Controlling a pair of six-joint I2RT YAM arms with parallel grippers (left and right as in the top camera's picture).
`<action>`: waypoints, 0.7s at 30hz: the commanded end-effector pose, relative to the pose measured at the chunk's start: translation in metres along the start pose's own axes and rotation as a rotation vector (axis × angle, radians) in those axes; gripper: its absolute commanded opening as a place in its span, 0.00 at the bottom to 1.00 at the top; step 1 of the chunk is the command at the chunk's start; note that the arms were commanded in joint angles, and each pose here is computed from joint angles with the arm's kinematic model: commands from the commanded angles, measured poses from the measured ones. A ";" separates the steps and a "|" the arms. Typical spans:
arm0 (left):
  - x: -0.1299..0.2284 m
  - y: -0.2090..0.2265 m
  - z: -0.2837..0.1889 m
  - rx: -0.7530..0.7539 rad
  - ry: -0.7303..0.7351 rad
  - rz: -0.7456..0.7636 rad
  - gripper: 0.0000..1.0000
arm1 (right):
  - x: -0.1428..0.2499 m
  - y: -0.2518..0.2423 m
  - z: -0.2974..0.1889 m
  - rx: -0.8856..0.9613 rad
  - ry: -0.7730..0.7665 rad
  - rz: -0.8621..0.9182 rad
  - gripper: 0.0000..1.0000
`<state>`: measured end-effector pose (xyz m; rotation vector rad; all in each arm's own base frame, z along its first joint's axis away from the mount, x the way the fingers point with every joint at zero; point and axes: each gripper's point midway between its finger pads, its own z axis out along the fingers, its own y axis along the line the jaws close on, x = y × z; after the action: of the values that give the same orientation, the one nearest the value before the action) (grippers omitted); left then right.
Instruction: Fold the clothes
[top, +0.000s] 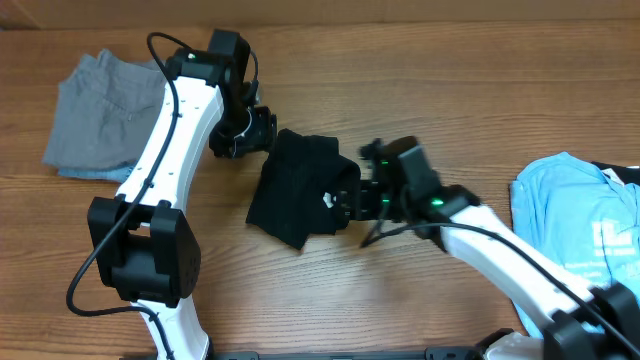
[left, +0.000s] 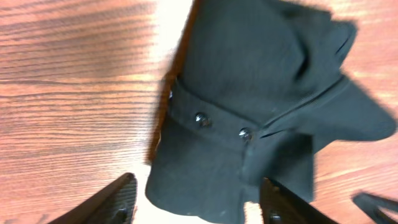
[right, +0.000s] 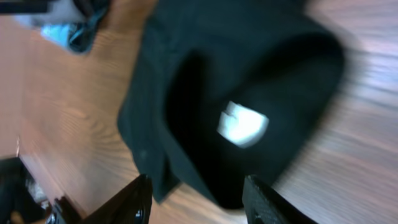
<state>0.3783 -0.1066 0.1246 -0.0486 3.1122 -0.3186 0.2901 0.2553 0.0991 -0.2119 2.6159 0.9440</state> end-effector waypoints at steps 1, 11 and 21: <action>0.015 0.005 0.015 -0.005 0.061 0.088 0.63 | 0.010 -0.018 0.037 0.083 0.032 0.040 0.50; 0.030 0.003 0.054 0.065 0.105 0.121 0.63 | 0.036 -0.045 0.030 0.118 0.170 0.353 0.04; 0.036 0.004 0.086 0.108 0.095 0.126 0.62 | 0.012 -0.049 0.005 0.107 0.097 0.310 0.27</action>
<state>0.3505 -0.1172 0.0452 0.1347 3.1570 -0.4552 0.2698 0.2165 0.0233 0.3279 2.9910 0.8391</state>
